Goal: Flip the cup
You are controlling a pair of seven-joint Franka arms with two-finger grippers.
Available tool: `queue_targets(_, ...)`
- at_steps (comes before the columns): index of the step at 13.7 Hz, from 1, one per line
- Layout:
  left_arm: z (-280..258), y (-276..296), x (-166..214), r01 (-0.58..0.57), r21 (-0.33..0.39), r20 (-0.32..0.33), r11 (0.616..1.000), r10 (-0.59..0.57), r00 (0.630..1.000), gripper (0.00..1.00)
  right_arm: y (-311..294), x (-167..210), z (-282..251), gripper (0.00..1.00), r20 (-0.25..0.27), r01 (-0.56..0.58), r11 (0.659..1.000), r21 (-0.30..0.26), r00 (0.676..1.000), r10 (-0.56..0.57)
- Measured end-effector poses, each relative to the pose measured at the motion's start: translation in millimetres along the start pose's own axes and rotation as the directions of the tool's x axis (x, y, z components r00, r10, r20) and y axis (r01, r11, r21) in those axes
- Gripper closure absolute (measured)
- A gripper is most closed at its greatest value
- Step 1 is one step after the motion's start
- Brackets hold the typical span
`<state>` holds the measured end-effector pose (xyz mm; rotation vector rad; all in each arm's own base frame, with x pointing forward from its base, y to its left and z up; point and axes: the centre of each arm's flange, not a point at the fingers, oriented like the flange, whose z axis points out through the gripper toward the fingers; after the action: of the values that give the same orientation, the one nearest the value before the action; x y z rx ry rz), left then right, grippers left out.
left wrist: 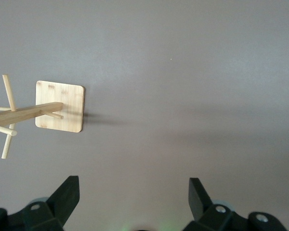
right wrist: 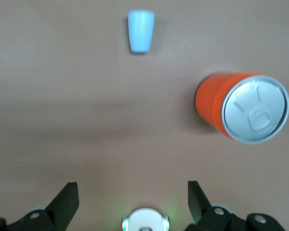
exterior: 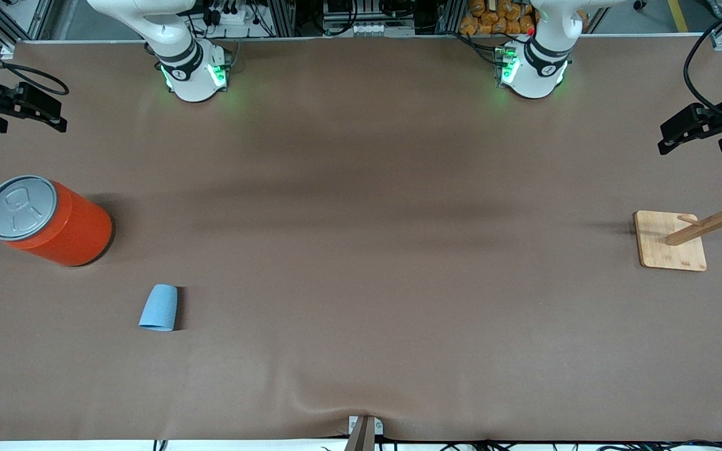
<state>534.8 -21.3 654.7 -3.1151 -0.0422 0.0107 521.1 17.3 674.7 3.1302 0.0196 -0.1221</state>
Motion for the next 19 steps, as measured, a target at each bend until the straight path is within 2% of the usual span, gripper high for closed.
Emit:
queue_targets(2,0,0,0,0.0,0.0,0.0,1.0,0.0,1.0,0.0,1,10,-7,0.0,-0.09,-0.003,1.0,0.002,0.996,0.003)
queue_targets(3,0,0,0,0.0,0.0,0.0,1.0,0.0,1.0,0.0,3,14,-8,0.0,-0.116,-0.007,1.0,0.003,0.993,0.007)
queue_targets(10,-1,-1,0,0.002,0.0,-0.002,1.0,-0.002,1.0,0.0,7,26,12,0.0,-0.069,-0.014,1.0,0.002,0.998,0.014)
queue_targets(19,-1,-5,1,0.007,0.0,0.002,1.0,-0.007,1.0,0.0,6,30,24,0.0,-0.032,-0.014,1.0,0.001,0.999,0.014)
